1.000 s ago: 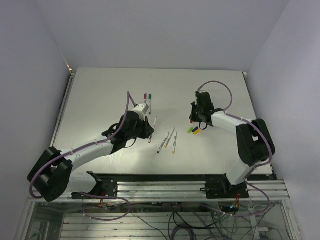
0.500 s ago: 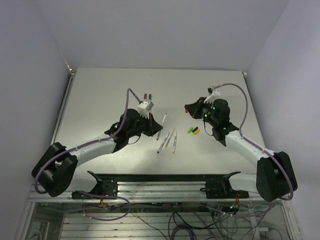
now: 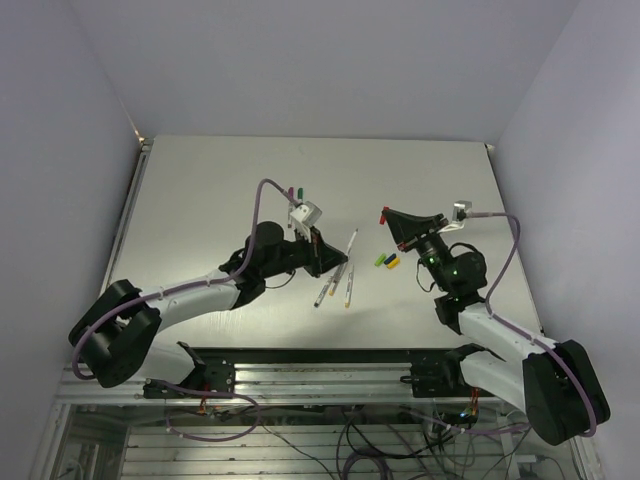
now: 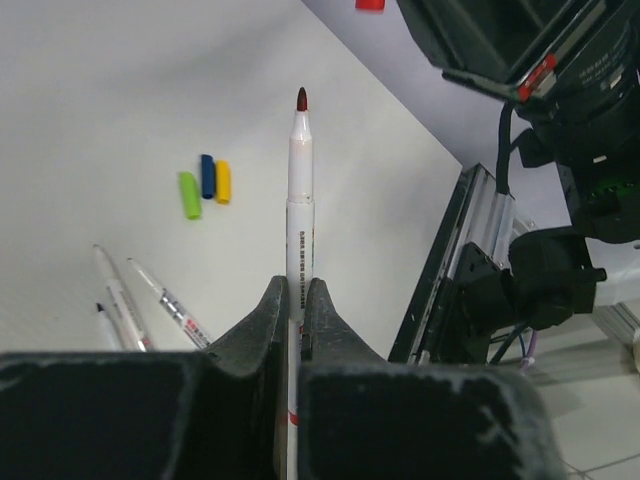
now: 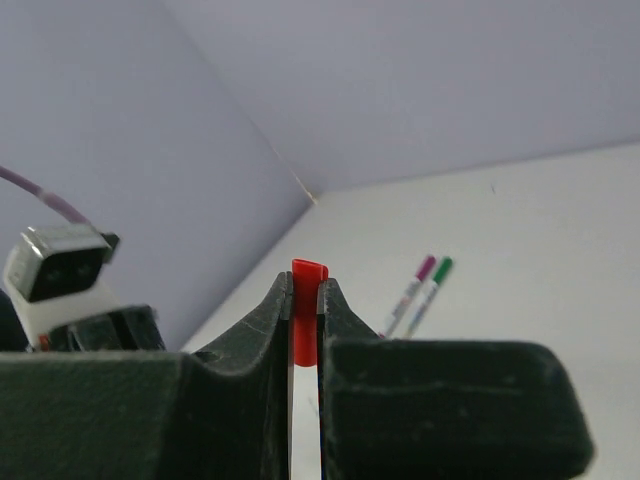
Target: Insert the pens into the pen caps
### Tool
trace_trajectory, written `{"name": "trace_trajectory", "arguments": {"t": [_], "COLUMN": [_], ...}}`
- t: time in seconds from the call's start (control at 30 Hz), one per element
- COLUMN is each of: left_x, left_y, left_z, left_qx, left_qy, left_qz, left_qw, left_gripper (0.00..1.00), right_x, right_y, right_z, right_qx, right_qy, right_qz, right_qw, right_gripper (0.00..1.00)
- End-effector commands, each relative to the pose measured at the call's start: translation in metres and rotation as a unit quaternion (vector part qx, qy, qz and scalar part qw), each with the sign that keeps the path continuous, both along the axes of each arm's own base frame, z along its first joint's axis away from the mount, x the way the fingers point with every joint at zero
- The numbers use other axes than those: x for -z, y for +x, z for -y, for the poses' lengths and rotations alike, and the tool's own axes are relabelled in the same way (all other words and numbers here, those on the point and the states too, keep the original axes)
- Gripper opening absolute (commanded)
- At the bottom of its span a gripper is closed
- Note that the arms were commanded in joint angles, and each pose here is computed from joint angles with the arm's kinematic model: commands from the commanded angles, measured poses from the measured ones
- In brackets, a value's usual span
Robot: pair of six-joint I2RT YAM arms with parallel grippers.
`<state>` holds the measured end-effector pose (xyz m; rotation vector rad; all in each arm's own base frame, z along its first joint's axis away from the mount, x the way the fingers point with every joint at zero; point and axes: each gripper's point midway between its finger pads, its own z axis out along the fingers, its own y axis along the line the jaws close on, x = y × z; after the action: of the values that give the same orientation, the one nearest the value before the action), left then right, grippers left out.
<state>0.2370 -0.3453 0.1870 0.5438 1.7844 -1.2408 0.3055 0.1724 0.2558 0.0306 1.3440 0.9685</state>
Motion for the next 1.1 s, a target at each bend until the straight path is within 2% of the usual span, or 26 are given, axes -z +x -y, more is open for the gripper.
{"name": "trace_trajectory", "arguments": {"t": [0.0, 0.63, 1.07], "left_x": [-0.026, -0.041, -0.039], "left_y": [-0.002, -0.017, -0.017], "left_z": [0.012, 0.033, 0.034], "left_qx": [-0.004, 0.024, 0.024], "left_qy": [0.005, -0.035, -0.036], "left_qz": [0.049, 0.051, 0.051], "left_qw": [0.999, 0.998, 0.998], "left_gripper": [0.07, 0.07, 0.07], "right_x": [-0.048, -0.035, -0.026], "right_y": [-0.018, -0.029, -0.031], "right_z": [0.002, -0.019, -0.025], "right_qx": [-0.009, -0.057, -0.067], "right_qy": [0.062, 0.072, 0.078], "right_qz": [0.086, 0.074, 0.059], "right_qw": [0.994, 0.993, 0.993], "right_gripper": [0.0, 0.0, 0.0]}}
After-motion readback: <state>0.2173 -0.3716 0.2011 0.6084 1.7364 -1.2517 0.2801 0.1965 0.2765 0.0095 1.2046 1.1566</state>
